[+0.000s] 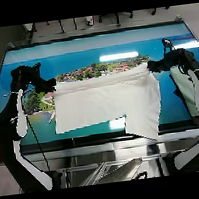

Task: Fold the shirts.

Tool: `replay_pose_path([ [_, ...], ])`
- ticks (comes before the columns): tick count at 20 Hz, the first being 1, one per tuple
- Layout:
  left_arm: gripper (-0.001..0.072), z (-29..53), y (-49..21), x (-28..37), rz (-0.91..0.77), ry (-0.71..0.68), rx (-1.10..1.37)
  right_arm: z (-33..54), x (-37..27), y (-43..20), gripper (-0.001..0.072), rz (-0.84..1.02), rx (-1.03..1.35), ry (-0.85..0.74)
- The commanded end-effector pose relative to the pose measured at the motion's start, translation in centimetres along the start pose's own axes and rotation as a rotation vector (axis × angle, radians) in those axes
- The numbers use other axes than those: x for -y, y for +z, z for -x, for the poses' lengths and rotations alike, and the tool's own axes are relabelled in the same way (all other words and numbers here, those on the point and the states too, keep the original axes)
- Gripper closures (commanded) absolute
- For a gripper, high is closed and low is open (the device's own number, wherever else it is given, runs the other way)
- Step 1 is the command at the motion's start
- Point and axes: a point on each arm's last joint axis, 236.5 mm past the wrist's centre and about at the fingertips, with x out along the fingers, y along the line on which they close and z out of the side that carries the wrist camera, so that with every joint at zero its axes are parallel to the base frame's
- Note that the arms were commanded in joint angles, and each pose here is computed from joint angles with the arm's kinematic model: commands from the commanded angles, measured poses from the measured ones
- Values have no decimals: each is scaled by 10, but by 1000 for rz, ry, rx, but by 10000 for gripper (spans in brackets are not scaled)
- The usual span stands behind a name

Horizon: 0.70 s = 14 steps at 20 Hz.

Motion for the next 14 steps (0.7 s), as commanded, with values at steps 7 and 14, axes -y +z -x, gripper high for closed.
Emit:
replay_pose_path([
  [7,685,-9,-2,-2,-14,87,2,-22,15,-52,689,-6,-197,-66],
  [14,322,-6,3,18,-47,71,23,-7,-8,-33,628,-46,-143,9],
])
